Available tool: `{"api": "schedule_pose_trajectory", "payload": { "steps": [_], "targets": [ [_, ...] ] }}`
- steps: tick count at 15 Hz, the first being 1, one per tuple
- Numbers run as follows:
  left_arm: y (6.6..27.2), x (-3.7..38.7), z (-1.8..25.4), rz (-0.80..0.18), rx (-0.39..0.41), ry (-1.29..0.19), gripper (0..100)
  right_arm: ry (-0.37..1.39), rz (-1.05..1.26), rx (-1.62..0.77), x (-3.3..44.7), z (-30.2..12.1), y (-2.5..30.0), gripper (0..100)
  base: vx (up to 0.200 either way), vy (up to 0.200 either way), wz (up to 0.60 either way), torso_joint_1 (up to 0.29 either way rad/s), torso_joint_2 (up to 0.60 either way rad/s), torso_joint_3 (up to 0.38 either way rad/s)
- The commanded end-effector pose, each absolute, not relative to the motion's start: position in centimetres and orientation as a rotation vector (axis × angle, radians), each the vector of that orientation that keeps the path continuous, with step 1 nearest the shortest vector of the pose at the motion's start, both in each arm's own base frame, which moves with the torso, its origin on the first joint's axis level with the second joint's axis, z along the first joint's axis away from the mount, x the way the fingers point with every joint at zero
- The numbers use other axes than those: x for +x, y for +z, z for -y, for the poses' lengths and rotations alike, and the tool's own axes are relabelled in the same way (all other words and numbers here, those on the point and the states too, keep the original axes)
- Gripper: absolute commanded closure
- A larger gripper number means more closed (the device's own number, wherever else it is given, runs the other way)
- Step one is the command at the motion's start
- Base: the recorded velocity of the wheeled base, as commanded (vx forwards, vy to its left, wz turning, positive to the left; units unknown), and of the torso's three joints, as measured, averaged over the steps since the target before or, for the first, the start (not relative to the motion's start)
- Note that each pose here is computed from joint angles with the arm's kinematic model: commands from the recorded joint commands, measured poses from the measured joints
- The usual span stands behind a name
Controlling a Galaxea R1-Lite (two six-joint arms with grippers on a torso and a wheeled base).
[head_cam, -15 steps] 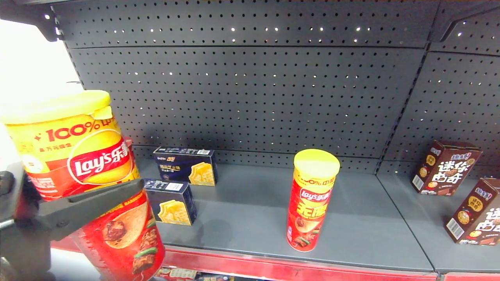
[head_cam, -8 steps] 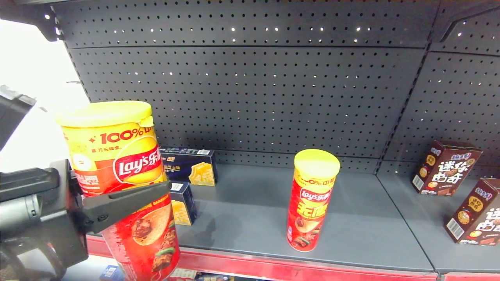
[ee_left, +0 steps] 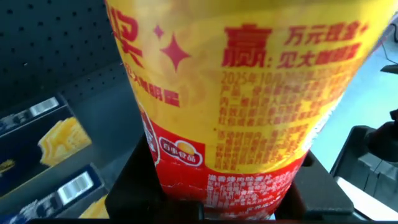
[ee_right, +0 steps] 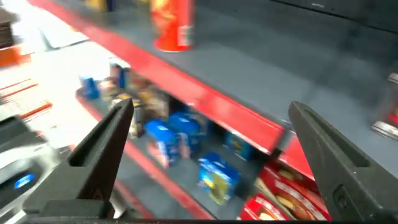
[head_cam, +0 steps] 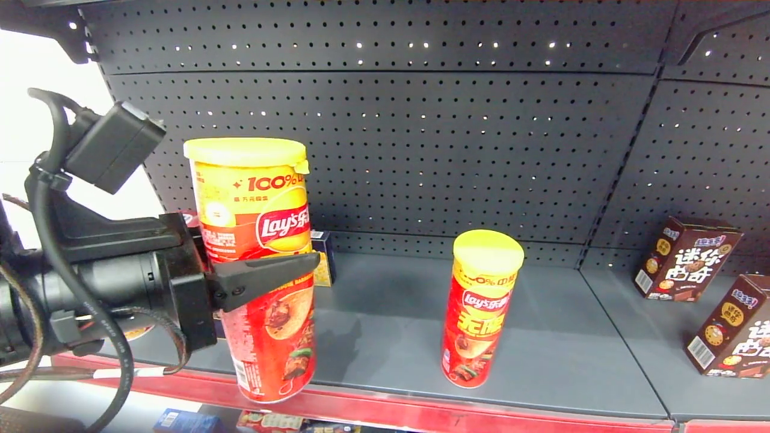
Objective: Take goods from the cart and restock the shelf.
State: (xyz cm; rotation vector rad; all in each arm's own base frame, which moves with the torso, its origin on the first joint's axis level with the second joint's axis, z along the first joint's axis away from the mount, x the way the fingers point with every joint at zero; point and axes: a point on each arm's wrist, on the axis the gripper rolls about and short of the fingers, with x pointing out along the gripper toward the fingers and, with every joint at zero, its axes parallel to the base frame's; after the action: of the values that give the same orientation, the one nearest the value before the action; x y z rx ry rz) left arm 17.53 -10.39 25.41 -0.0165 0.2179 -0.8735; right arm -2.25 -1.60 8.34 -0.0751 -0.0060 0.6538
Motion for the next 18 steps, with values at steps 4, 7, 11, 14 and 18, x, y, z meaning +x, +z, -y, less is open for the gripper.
{"api": "schedule_pose_trajectory", "payload": {
  "steps": [4, 7, 11, 14, 18],
  "targets": [
    [25.1, 18.5, 11.3, -0.243, -0.013, -0.879, 100, 0.727, -0.019, -0.013, -2.0, 1.9, 8.3, 0, 0.0, 0.0, 0.0, 0.0, 0.0, 0.0],
    [25.7, 18.9, 11.4, -0.225, -0.021, -0.875, 100, 0.586, -0.019, -0.011, -2.2, 1.6, 8.3, 0, 0.0, 0.0, 0.0, 0.0, 0.0, 0.0],
    [26.4, 19.0, 11.4, -0.2, -0.023, -0.873, 100, 0.221, -0.042, -0.04, -2.6, 1.8, 8.6, 0, 0.0, 0.0, 0.0, 0.0, 0.0, 0.0],
    [26.3, 19.3, 11.5, -0.207, -0.022, -0.873, 100, 0.05, -0.05, -0.031, -2.9, 1.3, 8.6, 0, 0.0, 0.0, 0.0, 0.0, 0.0, 0.0],
    [26.2, 20.2, 12.0, -0.218, -0.021, -0.875, 100, -0.282, -0.146, -0.031, -2.3, 0.3, 8.8, 0, 0.0, 0.0, 0.0, 0.0, 0.0, 0.0]
  ]
}}
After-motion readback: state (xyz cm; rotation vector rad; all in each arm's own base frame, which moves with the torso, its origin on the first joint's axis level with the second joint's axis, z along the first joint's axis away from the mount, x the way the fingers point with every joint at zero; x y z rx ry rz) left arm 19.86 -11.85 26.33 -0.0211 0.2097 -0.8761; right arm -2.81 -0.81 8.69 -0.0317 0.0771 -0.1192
